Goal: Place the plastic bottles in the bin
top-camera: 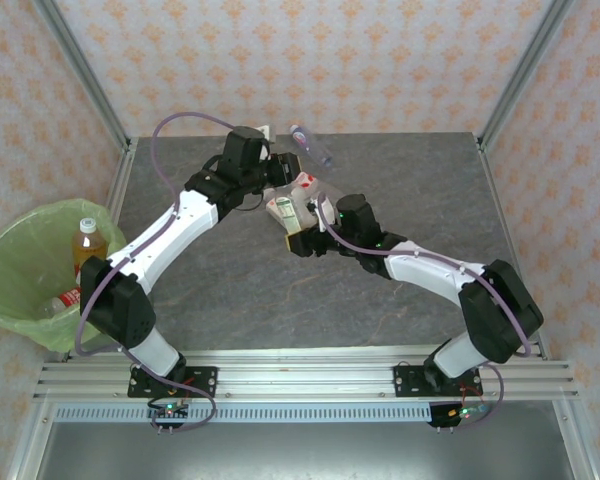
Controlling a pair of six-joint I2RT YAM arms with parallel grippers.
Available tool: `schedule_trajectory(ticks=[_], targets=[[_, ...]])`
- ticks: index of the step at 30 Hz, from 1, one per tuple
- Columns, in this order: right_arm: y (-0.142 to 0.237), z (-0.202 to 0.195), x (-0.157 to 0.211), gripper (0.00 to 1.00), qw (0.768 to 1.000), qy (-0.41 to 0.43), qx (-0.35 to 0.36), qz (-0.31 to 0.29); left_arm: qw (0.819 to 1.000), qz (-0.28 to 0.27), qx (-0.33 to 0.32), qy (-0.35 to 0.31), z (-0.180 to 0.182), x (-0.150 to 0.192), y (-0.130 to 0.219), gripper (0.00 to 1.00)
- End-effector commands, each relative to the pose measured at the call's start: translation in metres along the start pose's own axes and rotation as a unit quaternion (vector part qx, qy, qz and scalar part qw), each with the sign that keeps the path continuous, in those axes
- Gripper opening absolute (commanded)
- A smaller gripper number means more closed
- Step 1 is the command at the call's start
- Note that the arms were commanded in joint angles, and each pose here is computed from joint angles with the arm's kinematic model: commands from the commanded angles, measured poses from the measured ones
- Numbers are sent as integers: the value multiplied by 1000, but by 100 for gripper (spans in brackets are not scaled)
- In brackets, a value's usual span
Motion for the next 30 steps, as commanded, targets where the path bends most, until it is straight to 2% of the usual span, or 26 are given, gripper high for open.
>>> schedule_trajectory(ticks=[1, 4, 6, 8, 15, 22, 30], targets=[[4, 0, -21, 62, 999, 12, 27, -43, 999, -20, -22, -17, -2, -5, 13, 0], [8, 0, -19, 79, 998, 17, 37, -45, 999, -27, -36, -17, -1, -7, 16, 0], [11, -1, -17, 86, 998, 22, 48, -46, 998, -33, -42, -17, -1, -9, 20, 0], [17, -1, -16, 99, 996, 28, 63, -49, 998, -40, -51, -18, 0, -10, 24, 0], [44, -8, -12, 99, 980, 68, 173, -72, 993, -68, -88, -31, 7, -14, 39, 0], [68, -31, -8, 99, 931, 52, 342, -116, 986, -108, -121, -47, 9, -21, 60, 0], [74, -42, 1, 99, 910, 1, 391, -140, 980, -130, -142, -59, 10, -25, 84, 0]])
Point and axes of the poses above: each hand's point on the last joint's axis, 136 mm out from that joint toward the fingers, its own y axis back along the fingers, its own z axis along the line the jaws close on, x = y × z, the point moved 9 cm from there along y, back along the fingers, and after that the axes turned 6 degrees about y, right-handed, at the moved point
